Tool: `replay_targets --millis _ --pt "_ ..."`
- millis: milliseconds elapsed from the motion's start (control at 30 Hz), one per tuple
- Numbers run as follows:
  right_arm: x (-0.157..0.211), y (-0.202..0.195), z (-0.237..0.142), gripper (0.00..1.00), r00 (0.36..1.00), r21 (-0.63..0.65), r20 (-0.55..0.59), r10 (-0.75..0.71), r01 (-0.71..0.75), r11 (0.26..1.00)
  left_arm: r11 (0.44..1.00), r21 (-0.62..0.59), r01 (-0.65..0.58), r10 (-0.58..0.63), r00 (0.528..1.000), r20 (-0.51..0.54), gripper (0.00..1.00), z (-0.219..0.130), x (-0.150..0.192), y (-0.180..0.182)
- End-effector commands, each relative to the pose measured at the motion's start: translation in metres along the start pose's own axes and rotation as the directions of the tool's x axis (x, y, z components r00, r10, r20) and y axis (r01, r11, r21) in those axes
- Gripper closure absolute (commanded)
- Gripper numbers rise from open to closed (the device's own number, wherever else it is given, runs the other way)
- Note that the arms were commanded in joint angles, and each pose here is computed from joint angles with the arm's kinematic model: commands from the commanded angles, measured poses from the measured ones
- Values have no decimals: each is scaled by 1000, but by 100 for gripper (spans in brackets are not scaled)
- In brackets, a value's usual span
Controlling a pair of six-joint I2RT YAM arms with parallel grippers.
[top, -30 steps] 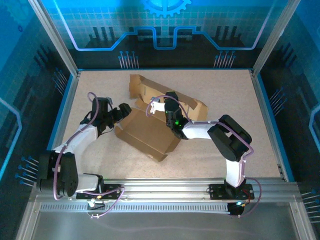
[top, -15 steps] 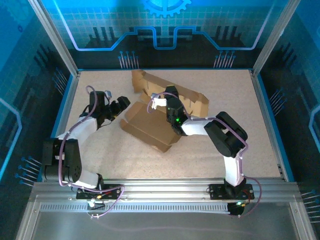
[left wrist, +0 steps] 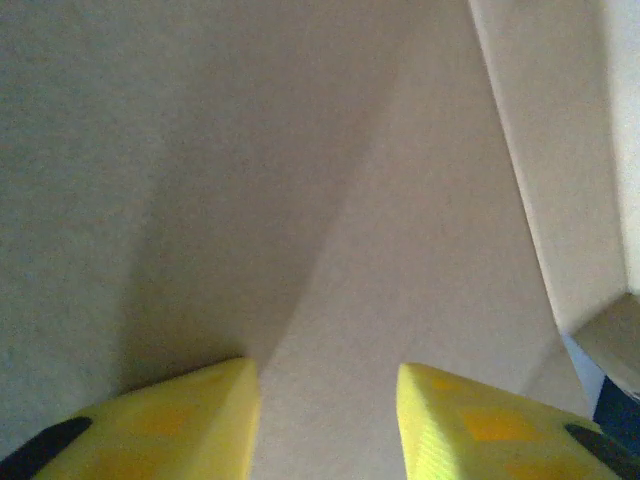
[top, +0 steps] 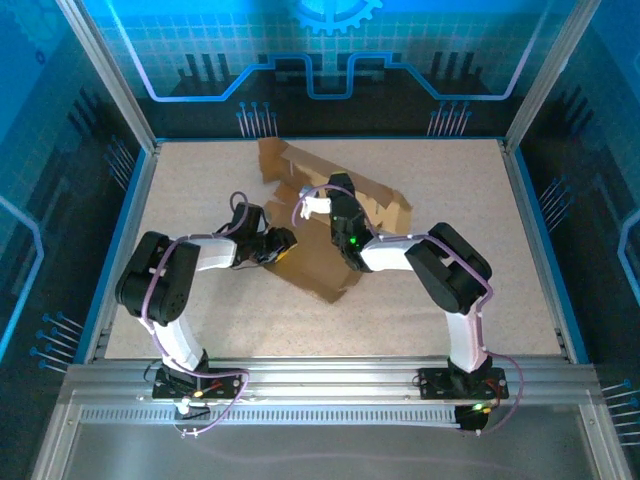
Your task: Fold the paper box
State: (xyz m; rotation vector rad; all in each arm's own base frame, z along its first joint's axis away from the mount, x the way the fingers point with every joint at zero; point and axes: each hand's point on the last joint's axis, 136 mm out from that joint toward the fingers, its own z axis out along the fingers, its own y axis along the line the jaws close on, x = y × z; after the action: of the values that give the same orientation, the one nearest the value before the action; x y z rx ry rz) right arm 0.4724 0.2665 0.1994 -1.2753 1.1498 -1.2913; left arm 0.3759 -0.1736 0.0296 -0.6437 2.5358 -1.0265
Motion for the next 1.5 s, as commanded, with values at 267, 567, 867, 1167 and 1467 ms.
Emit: replay_targets --millis 267,567,867,1167,1467 --pt "-13 21 -44 100 996 -109 81 37 -28 994 997 -76 26 -27 1000 -11 68 11 6 24" --pt "5 35 -35 100 997 -194 28 69 -62 979 999 -45 -22 22 1000 18 56 -9 0 1" --pt "14 40 -29 100 999 -180 -5 52 -52 982 990 65 -123 115 987 114 43 -55 -14 -52" --pt "15 39 -31 100 998 -183 -6 60 -60 981 982 0 -188 176 921 347 24 -122 -97 -60" --pt "11 37 -36 100 998 -185 2 66 -64 981 974 -100 -201 225 880 418 25 -117 -209 -42"
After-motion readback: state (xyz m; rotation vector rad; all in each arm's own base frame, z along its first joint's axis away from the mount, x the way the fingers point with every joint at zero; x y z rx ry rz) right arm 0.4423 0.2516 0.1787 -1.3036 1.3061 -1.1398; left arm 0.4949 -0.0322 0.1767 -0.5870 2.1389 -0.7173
